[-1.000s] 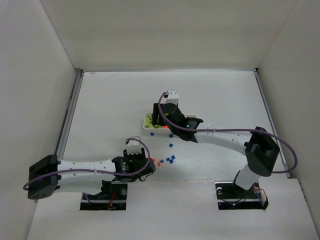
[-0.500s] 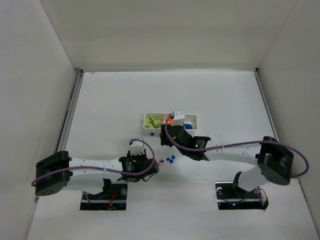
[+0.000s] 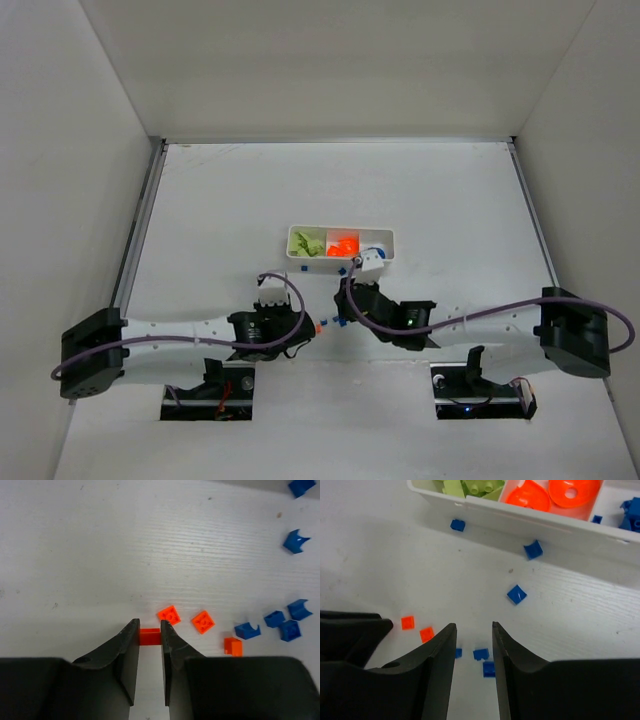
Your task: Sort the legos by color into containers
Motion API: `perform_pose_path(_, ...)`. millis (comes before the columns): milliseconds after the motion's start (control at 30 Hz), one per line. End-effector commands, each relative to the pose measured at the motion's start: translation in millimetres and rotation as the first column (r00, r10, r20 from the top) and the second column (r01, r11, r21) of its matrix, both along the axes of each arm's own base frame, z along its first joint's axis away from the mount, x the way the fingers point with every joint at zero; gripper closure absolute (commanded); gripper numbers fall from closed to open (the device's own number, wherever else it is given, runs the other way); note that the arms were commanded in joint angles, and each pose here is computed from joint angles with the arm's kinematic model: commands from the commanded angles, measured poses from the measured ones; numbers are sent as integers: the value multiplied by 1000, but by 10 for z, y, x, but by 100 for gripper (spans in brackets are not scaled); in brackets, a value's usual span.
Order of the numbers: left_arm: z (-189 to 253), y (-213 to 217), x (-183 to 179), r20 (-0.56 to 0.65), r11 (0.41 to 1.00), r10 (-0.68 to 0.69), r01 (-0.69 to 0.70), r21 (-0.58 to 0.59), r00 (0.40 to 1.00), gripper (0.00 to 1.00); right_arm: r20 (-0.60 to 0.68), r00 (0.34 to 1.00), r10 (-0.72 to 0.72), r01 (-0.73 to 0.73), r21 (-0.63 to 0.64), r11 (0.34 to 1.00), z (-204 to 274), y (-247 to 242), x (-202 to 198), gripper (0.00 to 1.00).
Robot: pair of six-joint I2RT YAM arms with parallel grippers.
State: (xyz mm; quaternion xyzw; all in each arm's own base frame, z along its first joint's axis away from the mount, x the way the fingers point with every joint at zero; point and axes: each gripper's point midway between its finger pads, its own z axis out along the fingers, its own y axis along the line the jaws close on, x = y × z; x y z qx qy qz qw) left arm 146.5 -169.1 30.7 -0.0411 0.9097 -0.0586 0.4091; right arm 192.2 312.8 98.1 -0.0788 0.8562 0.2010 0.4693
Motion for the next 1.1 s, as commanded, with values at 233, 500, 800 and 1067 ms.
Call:
perform_pose_path(233,1008,-540,545,159,992,-67,83,-96,985,91,-9,996,-93,93,88,992,16,-367,-102,61)
perform_pose_path(500,1227,-1185,1148,158,971,-128,156,-179,979,89,-59,987,-147,151,82,985,-144,-544,-157,68)
perform_pose_path(800,963,-1529,1737,106,976,-132,148,-157,986,86,-108,991,-82,85,19,996,-358,-477,-362,53)
perform_pose_path(1067,719,-1588,2005,72,984,-106,115,-134,992,69,-136,991,13,-16,-20,1000,-458,-277,-598,43)
